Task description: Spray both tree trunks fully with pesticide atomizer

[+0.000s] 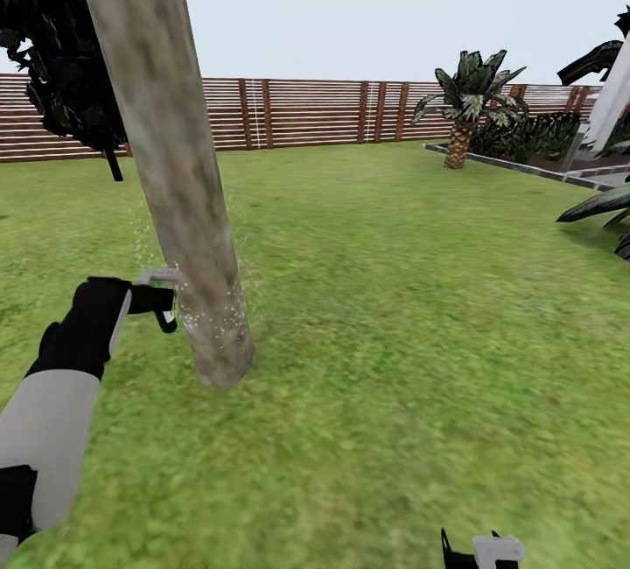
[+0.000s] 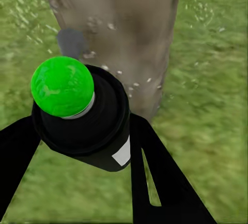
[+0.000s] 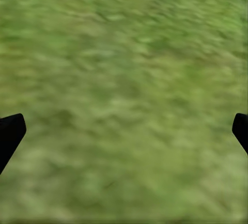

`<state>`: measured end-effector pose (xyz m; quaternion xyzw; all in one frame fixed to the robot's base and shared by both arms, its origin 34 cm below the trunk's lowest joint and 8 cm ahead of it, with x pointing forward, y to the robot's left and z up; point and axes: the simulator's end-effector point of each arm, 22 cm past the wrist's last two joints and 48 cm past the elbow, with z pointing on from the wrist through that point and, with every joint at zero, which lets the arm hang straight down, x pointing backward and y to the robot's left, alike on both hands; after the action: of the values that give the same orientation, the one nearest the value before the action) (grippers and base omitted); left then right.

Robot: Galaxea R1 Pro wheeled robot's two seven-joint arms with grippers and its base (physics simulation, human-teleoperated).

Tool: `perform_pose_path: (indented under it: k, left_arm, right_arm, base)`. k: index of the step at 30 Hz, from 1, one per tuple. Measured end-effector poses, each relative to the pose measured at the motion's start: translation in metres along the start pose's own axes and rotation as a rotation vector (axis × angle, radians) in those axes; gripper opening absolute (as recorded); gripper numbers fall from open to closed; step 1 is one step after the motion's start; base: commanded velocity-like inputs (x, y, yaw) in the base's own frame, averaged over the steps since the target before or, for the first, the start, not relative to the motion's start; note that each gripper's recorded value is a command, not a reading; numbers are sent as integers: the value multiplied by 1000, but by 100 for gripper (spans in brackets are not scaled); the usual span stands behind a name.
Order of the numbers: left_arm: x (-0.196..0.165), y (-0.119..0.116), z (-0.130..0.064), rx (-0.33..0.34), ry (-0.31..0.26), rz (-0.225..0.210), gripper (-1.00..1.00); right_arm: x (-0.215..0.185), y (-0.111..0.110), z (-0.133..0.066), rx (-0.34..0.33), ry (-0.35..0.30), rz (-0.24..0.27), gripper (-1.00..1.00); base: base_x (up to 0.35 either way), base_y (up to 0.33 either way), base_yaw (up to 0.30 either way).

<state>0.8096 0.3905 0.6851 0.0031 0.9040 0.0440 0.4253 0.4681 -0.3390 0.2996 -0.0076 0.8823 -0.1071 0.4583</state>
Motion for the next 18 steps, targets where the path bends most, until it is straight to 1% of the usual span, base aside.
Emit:
perform_pose_path:
  k: [2,7,9,11,13,18]
  left_arm:
    - [3,2,0,4,7,-1,-100]
    - [6,15,-2,-3,9,-8,-100]
    - [3,9,-4,28,0,-10,-100]
    - [-4,2,-8,47,-18,0,-100]
    - [-6,-1,-8,52,-22,6,-100]
    - [-8,3,-10,43,-27,10,-100]
  right_arm:
    - [0,0,0,0,0,0,100]
    - [0,1,0,-1,0,1,100]
    - [0,1,0,-1,-1,1,100]
    - [0,0,0,0,0,1,100]
    - [0,0,0,0,1,0,100]
    - [0,0,0,0,1,0,100]
  base:
    - [0,0,23]
    - [0,-33,242]
    - [0,-232,92]
    - [0,-265,17]
    - [0,-273,2]
    - [-13,-274,0]
